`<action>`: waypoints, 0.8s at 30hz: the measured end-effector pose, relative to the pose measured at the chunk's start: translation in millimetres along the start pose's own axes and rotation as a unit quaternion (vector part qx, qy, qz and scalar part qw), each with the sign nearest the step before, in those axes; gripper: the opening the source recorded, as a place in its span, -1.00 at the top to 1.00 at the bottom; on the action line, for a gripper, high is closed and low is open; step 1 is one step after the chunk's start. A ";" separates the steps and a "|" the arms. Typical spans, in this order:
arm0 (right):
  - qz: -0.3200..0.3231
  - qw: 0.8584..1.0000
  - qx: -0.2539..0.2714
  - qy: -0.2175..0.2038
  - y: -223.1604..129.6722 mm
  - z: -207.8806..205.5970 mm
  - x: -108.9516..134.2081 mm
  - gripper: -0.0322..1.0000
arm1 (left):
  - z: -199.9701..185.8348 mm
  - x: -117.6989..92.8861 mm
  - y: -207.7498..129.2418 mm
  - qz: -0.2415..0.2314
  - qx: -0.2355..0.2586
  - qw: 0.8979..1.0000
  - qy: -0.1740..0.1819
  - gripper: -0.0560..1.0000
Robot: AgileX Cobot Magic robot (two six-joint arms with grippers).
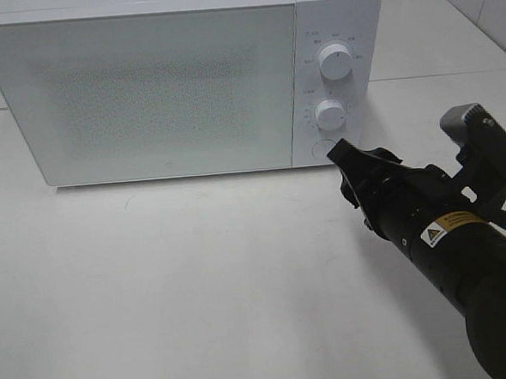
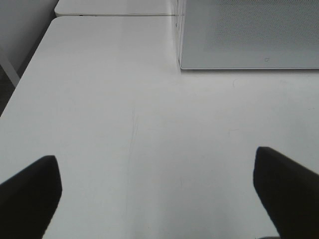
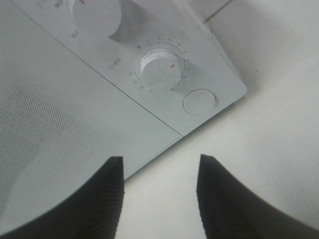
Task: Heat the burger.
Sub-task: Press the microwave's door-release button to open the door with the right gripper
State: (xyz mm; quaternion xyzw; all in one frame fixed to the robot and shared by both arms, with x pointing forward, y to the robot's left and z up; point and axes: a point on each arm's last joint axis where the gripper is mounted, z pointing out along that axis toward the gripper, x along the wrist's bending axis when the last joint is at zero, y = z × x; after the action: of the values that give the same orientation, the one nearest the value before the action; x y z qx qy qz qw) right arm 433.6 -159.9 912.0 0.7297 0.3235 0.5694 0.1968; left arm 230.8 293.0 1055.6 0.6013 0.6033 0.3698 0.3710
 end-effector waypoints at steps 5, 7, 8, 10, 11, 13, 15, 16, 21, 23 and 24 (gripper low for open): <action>0.143 0.990 -0.005 -0.005 0.7 0.0 -1.0 0.26 | 0.0 0.0 0.0 0.000 0.000 1.000 0.000 -0.94; 0.193 0.981 -0.008 -0.008 1.2 0.0 -1.7 0.38 | 0.0 0.0 0.0 0.000 0.000 1.000 0.000 -0.94; 0.215 0.976 -0.010 -0.010 1.4 0.0 -2.1 0.46 | 0.0 0.0 0.0 0.000 0.000 1.000 0.000 -0.94; 0.252 0.968 -0.013 -0.011 1.7 0.0 -2.6 0.61 | 0.0 0.0 0.0 0.000 0.000 1.000 0.000 -0.94; 0.284 0.959 -0.014 -0.012 1.9 0.0 -2.8 0.79 | 0.0 0.0 0.0 0.000 0.000 1.000 0.000 -0.94; 0.298 0.954 -0.015 -0.011 1.9 0.0 -2.7 0.84 | 0.0 0.0 0.0 0.000 0.000 1.000 0.000 -0.94; 0.320 0.947 -0.020 -0.014 2.6 0.4 -2.9 0.90 | 0.0 0.0 0.0 0.000 0.000 1.000 0.000 -0.94; 0.327 0.945 -0.023 -0.014 2.8 1.3 -1.7 0.90 | 0.0 0.0 0.0 0.000 0.000 1.000 0.000 -0.94; 0.342 0.939 -0.037 -0.015 0.0 8.6 2.8 0.90 | 0.0 0.0 0.0 0.000 0.000 1.000 0.000 -0.94; 0.344 0.938 -0.043 -0.021 -5.7 15.5 3.7 0.90 | 0.0 0.0 0.0 0.000 0.000 1.000 0.000 -0.94; 0.344 0.938 -0.043 -0.021 -5.7 15.5 3.7 0.90 | 0.0 0.0 0.0 0.000 0.000 1.000 0.000 -0.94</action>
State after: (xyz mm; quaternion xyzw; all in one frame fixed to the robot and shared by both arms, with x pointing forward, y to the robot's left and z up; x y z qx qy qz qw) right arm 447.5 -152.0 906.6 0.7992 0.0239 0.6000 0.0272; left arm 230.8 293.0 1055.6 0.6013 0.6033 0.3698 0.3710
